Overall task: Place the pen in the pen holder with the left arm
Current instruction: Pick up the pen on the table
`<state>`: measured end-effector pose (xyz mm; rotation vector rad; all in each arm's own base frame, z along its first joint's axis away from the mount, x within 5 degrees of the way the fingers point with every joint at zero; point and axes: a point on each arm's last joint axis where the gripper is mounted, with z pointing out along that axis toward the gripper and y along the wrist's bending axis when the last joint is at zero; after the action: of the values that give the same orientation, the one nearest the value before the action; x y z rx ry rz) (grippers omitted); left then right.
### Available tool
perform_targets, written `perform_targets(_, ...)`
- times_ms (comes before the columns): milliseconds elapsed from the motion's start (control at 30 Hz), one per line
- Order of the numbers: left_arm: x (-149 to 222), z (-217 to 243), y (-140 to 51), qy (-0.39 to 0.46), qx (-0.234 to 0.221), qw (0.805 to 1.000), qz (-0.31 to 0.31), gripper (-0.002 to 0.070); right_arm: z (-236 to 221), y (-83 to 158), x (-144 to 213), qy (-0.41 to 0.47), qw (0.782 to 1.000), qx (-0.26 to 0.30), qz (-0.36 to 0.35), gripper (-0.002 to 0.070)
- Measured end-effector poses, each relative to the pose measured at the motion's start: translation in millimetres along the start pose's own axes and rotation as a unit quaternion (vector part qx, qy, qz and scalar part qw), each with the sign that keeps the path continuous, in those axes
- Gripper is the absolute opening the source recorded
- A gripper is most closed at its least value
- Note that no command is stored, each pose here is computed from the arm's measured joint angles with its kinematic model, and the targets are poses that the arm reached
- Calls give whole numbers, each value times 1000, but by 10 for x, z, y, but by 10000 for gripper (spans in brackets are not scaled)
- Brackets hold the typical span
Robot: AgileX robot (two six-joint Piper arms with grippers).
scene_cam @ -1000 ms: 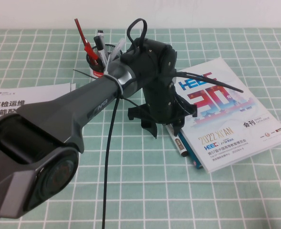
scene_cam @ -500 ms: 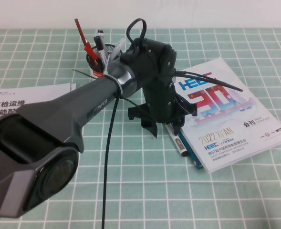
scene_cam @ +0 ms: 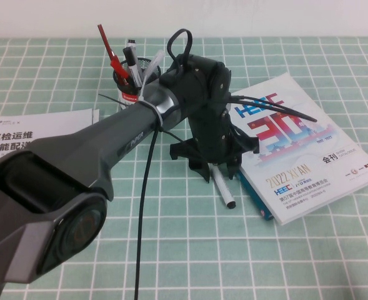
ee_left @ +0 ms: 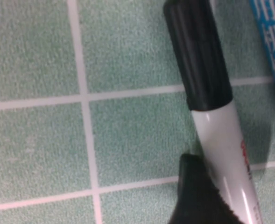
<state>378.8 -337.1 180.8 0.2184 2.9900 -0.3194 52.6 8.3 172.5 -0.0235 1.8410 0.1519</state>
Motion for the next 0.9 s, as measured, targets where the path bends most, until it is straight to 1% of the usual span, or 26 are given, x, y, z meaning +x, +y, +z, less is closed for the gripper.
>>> perform_targets(133, -4, -1, 16, 1, -4, 1000, 5, 276, 0, 0, 0, 0, 1000, 0, 0, -22)
perform_targets(200, 1, -1, 23, 3, -9, 1000, 9, 232, 0, 0, 0, 0, 1000, 0, 0, -22)
perform_targets(300, -3, 2, 41, 5, -15, 1000, 22, 137, 0, 0, 0, 0, 1000, 0, 0, -22)
perform_targets(367, -10, 0, 54, 6, -14, 1000, 26, 130, 0, 0, 0, 0, 1000, 0, 0, -22)
perform_targets(567, -6, -22, 55, 8, -14, 998, 69, 130, 0, 0, 0, 0, 1000, 0, 0, -22)
perform_targets(700, 6, -94, 74, -2, -41, 993, 110, 118, 0, 0, 0, 0, 1000, 0, 0, -22)
perform_targets(833, 46, -472, -34, -62, -82, 981, 166, 118, 0, 0, 0, 0, 1000, 0, 0, -22)
perform_targets(900, 88, -703, -112, -97, -94, 973, 188, 118, 0, 0, 0, 0, 1000, 0, 0, -22)
